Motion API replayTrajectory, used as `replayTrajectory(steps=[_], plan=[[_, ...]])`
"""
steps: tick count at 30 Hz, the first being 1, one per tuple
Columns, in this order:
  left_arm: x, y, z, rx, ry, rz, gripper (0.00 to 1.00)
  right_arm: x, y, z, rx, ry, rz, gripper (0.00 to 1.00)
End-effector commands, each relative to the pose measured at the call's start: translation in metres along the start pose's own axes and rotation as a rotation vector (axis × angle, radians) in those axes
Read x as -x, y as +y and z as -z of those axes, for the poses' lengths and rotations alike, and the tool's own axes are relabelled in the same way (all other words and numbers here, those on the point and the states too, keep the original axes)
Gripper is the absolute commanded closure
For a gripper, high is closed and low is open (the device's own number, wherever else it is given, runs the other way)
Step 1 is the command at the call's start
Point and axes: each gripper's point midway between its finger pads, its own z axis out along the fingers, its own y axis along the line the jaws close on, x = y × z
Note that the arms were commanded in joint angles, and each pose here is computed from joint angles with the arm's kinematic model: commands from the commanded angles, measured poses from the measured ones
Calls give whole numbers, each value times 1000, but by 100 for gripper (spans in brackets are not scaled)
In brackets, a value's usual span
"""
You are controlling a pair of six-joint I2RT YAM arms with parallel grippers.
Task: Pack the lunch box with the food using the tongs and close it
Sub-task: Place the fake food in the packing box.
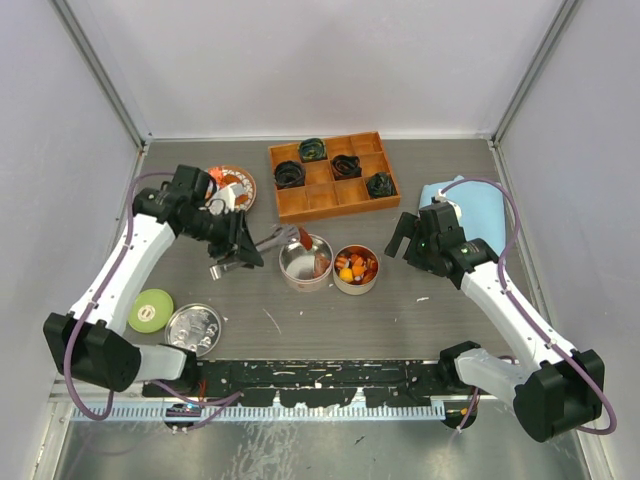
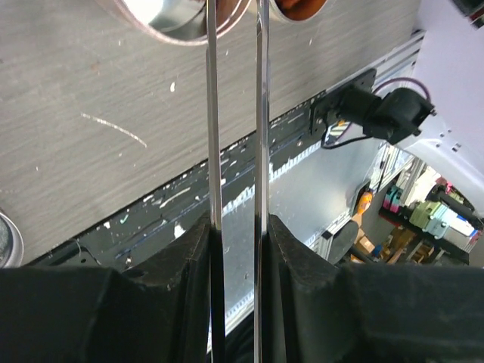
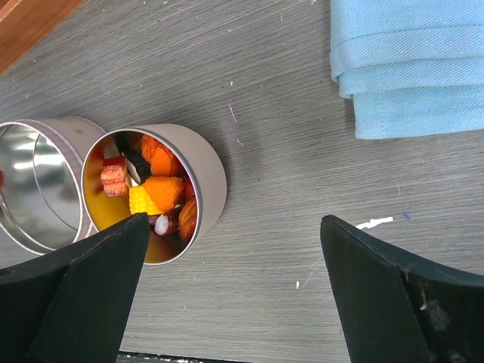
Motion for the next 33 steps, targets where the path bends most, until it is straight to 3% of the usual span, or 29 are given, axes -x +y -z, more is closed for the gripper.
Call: replayTrajectory(steps=[1, 11, 16, 25, 33], plan=[[-19, 3, -6, 5, 25, 11, 84, 13, 8, 5, 37, -53, -18, 0], [-14, -17, -31, -46, -36, 25, 83, 11, 8, 3, 37, -46, -17, 0], [-14, -9, -47, 15, -14, 26, 84, 11, 7, 3, 32, -45, -13, 0], [-18, 6, -38, 125, 8, 5, 84, 9, 6, 1, 26, -37, -11, 0], [-15, 11, -40, 153, 1, 15, 75, 9, 6, 1, 28, -38, -10, 0]])
